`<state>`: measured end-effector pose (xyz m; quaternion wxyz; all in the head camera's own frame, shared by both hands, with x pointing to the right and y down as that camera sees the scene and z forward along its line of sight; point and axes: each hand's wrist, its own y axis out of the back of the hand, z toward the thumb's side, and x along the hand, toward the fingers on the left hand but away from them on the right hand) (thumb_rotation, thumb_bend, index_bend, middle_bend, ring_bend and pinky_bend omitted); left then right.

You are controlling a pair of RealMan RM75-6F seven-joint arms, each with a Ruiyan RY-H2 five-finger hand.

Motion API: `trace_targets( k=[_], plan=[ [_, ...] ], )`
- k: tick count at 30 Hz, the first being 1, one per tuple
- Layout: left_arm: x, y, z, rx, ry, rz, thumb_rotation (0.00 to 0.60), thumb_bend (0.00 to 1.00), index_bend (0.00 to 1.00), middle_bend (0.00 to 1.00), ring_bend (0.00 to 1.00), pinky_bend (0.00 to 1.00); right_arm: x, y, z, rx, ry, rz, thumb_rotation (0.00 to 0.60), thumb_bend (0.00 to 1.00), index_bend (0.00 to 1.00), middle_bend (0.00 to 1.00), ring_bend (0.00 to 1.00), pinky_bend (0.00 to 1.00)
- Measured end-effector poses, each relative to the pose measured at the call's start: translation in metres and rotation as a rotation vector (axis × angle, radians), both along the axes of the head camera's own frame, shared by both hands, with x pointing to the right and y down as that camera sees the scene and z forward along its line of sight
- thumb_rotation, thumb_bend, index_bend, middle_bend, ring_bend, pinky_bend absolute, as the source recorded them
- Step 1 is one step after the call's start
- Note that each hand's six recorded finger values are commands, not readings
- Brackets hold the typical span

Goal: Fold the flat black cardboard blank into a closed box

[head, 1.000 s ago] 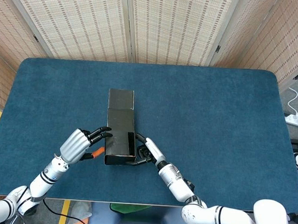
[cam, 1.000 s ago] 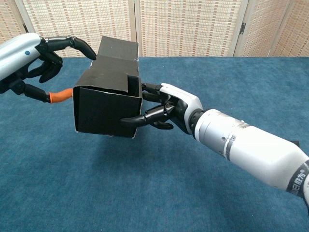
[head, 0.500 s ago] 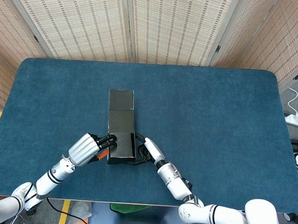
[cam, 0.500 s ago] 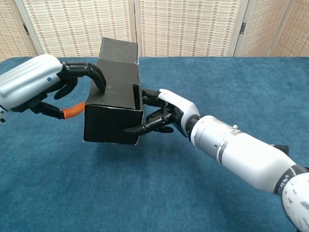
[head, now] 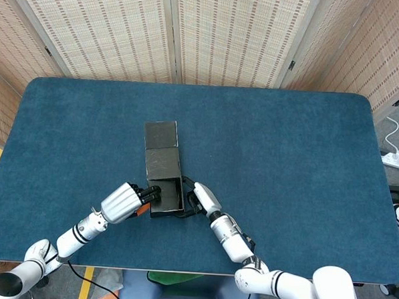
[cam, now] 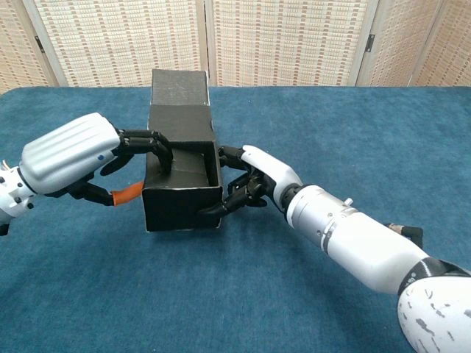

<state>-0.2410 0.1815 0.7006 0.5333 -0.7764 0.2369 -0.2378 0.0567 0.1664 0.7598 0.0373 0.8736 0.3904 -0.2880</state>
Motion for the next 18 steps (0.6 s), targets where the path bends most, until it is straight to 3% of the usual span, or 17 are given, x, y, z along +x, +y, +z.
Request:
trace_targets(
  k=[13,18],
  plan=[
    [0.003,0.006,0.024,-0.043,-0.122,0.053,0.600,0.33,0.45,0.45,0.82,0.92,-0.006,0.011,0.012,-0.003,0.017,-0.010,0.600,0.13,0.55,0.58,0.80,1.00],
    [0.002,0.004,0.021,-0.029,-0.125,0.041,0.600,0.33,0.60,0.58,0.82,0.92,-0.007,0.013,0.012,-0.004,0.013,-0.020,0.600,0.13,0.55,0.58,0.80,1.00]
  ],
)
